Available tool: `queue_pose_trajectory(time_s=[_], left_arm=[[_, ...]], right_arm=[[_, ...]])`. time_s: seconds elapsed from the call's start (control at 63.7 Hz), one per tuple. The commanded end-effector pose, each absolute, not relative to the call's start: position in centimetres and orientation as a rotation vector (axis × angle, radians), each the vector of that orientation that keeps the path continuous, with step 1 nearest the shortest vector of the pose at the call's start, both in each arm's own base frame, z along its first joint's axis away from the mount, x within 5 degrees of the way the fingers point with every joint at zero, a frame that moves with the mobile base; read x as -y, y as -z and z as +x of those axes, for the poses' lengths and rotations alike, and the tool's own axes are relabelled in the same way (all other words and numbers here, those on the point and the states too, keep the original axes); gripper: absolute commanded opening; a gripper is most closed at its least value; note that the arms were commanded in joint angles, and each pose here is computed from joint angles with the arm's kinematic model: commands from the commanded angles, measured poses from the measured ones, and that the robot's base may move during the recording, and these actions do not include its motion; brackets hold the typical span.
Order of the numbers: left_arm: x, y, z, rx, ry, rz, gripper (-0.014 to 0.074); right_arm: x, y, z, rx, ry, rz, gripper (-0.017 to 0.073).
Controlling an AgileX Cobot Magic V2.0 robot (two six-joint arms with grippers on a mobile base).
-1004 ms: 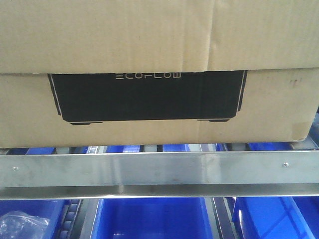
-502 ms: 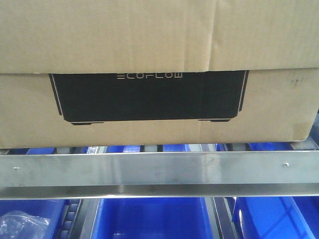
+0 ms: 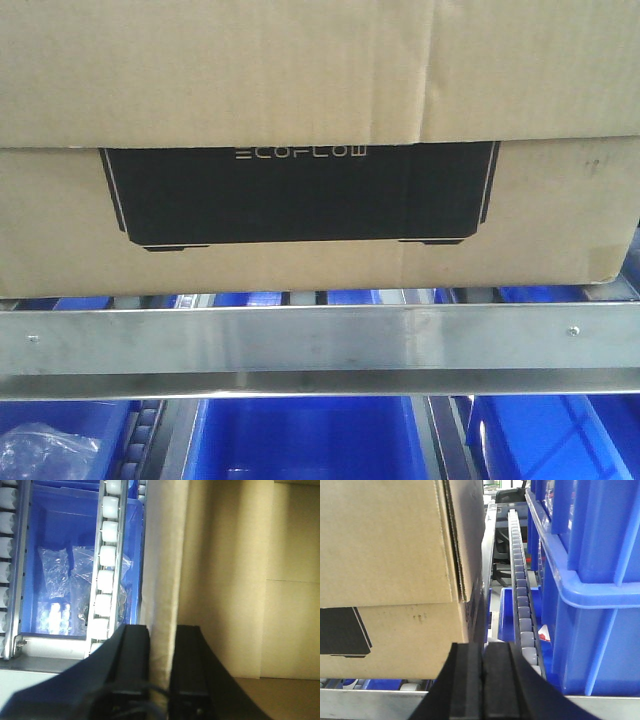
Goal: Grab box from left shelf to table start
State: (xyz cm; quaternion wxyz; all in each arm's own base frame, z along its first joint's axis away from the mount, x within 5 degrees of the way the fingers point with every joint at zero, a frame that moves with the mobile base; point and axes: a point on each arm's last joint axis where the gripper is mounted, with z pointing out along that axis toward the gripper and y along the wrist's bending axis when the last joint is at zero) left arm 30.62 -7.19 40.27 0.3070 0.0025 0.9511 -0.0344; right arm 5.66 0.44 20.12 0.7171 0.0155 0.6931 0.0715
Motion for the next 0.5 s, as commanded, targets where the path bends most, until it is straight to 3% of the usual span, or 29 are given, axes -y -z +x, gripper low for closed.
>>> queue_pose_trajectory(time_s=[0.0,0.282,0.486], left_arm=[[7.2,-42.4,30.0,-2.413,0.128,-0.004,-0.0102],[7.2,-42.4,30.0,-2.413,0.128,-0.004,-0.0102],[7.2,-42.4,30.0,-2.413,0.128,-0.004,-0.0102]], right_arm=[[-0.4,-21.5,5.4,-1.421,-0.145,0.016,0.0048],[-0.4,-21.7,5.4,-1.409,-0.146,0.016,0.0048],[-0.4,-23.0,4.9,-1.551,-0.139,0.015,0.0048]])
